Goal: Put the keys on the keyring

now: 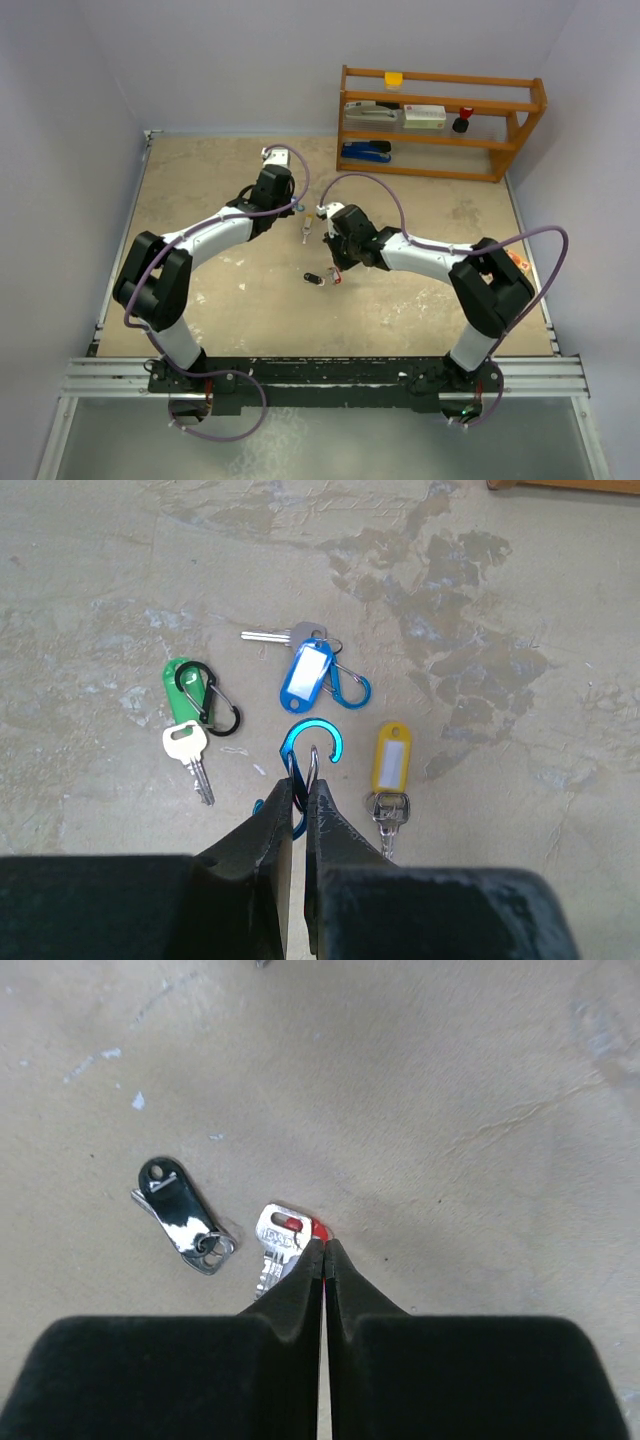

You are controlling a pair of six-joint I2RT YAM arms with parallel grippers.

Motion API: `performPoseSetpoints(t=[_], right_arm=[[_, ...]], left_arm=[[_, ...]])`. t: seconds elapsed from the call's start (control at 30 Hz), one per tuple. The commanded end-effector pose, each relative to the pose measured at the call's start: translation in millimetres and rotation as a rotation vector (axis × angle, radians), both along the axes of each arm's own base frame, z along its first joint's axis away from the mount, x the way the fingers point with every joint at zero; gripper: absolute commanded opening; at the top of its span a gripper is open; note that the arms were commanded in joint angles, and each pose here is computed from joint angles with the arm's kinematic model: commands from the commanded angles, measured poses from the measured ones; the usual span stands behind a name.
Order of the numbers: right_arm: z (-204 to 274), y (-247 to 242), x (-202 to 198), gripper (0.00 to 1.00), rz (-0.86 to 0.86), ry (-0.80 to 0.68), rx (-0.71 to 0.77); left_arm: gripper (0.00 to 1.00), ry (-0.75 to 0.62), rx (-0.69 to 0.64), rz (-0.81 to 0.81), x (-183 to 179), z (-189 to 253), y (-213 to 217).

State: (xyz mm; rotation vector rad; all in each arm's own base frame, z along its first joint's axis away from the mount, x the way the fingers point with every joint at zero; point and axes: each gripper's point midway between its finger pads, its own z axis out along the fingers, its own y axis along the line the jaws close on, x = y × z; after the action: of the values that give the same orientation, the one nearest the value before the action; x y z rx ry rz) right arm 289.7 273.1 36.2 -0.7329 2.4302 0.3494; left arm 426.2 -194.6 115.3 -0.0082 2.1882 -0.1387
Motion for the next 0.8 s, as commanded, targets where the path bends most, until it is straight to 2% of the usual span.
performPoseSetpoints(t=[0.0,0.07,0.13,0.17,0.23,0.27,0.33,0.57,0.77], right_arm=[[34,9,18,0.00,-0.028,-0.118,0.063],[35,10,19,0.02,-0.033,-0.112,0.063],[37,10,20,0.09,-0.042,-0.105,0.062],[38,10,20,0.15,-0.051,-0.098,0.062],[39,10,18,0.40,-0.062,-0.085,0.063],[39,9,18,0.49,-0.070,-0.073,0.058],[37,5,15,0.56,-0.108,-0.036,0.039],[24,5,6,0.59,-0.089,0.019,0.018],[11,8,0,0.52,-0.020,0.045,0.001]], left_arm=[[0.00,-0.061,-0.050,0.010,6,22,0],[0.00,-0.062,-0.052,0.010,6,22,-1],[0.00,-0.065,-0.053,0.010,6,24,-1],[0.00,-0.065,-0.052,0.011,6,24,0],[0.00,-0.066,-0.052,0.010,6,24,0],[0.00,-0.068,-0.052,0.010,6,25,0],[0.00,-0.069,-0.053,0.010,6,26,0],[0.00,-0.068,-0.051,0.007,5,25,1],[0.00,-0.071,-0.052,0.011,5,26,2]])
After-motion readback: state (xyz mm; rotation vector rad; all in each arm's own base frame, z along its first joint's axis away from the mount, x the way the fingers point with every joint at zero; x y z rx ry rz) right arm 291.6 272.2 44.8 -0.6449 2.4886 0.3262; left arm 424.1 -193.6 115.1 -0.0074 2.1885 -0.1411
